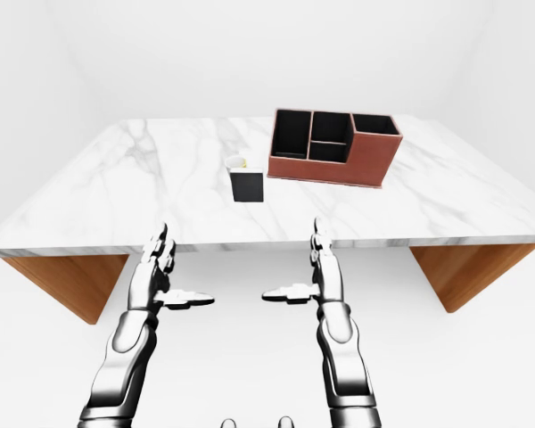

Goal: Pick up the book and place it in the caddy.

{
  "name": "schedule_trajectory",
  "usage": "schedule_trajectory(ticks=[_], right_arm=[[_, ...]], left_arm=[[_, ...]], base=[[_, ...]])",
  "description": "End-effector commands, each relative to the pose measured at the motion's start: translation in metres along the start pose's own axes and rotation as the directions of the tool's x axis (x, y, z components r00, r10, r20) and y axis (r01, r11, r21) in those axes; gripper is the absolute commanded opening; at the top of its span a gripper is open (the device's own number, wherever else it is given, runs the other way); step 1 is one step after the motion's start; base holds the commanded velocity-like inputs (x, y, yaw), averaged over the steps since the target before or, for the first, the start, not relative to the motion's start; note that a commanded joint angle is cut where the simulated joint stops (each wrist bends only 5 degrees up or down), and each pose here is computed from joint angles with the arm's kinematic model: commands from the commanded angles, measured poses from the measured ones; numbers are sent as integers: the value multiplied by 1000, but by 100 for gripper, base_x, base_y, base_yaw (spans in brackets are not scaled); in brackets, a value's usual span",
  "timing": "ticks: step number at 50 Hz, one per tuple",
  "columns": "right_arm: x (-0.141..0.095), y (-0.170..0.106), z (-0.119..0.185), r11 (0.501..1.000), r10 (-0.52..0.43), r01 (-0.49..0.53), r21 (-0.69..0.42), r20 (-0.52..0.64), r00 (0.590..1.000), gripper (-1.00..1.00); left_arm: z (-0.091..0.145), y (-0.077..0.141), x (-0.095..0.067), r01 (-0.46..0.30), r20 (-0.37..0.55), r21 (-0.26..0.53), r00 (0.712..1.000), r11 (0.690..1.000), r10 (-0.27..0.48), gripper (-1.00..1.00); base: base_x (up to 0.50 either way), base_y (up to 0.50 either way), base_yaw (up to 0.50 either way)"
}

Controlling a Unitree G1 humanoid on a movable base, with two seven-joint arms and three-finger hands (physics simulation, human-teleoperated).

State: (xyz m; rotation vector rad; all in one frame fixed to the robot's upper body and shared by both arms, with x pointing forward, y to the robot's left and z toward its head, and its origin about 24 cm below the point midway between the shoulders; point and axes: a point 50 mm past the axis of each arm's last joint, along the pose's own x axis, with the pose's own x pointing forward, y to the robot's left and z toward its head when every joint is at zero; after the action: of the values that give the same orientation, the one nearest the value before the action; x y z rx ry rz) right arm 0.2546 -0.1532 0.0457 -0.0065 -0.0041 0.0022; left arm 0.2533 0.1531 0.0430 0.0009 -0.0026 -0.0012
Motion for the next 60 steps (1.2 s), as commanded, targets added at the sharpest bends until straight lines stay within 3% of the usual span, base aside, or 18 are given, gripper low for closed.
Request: schedule_trajectory(ticks=[1,4,6,13,15,17,26,42,47,49,53,55,56,57,60], right_arm=[[2,-7,15,999,8,-7,-33,23,1000,100],[3,-8,20,999,12,-10,-44,45,999,100],[3,-9,9,999,13,-12,-48,36,999,100],[5,-11,31,998,19,-13,-65,86,996,100],[6,-13,17,998,16,-13,-65,48,999,100],[6,-13,35,997,21,-14,-73,105,994,100],[13,-16,59,993,46,-25,-113,192,980,100],[30,-16,106,978,95,-22,-209,348,933,100],[46,-23,116,969,-16,106,-221,376,926,100],[50,-23,119,969,-21,113,-220,382,924,100],[57,-25,128,969,-69,158,-188,409,910,100],[62,-25,129,957,-76,181,-226,409,910,100],[64,-18,128,943,30,101,-318,382,924,100],[63,-16,127,941,63,69,-332,371,926,100],[66,-22,140,980,-35,114,-161,428,903,100]], left_arm=[[7,8,-1,1,10,5,1000,1000,-1,100],[10,9,0,0,12,5,1000,1000,0,100],[12,9,0,-1,15,6,1000,1000,1,100],[22,10,5,0,45,15,999,1000,0,100],[28,10,6,1,68,18,998,1000,-3,100],[34,10,8,10,90,38,996,999,-14,100],[62,12,24,52,196,26,979,998,-56,100],[128,17,45,61,406,122,908,991,-106,100],[152,18,50,48,478,132,872,990,-106,100],[158,18,50,44,497,132,861,990,-105,100],[164,18,50,43,515,125,851,991,-102,100],[163,17,50,47,511,131,853,990,-108,100],[162,16,51,48,507,135,855,990,-111,100],[162,16,51,48,506,137,855,989,-111,100],[163,18,53,42,505,139,856,989,-108,100]], base=[[0,0,0],[0,0,0],[0,0,0],[0,0,0],[0,0,0],[0,0,0],[0,0,0],[0,0,0],[0,0,0],[0,0,0],[0,0,0],[0,0,0],[0,0,0],[0,0,0],[0,0,0]])
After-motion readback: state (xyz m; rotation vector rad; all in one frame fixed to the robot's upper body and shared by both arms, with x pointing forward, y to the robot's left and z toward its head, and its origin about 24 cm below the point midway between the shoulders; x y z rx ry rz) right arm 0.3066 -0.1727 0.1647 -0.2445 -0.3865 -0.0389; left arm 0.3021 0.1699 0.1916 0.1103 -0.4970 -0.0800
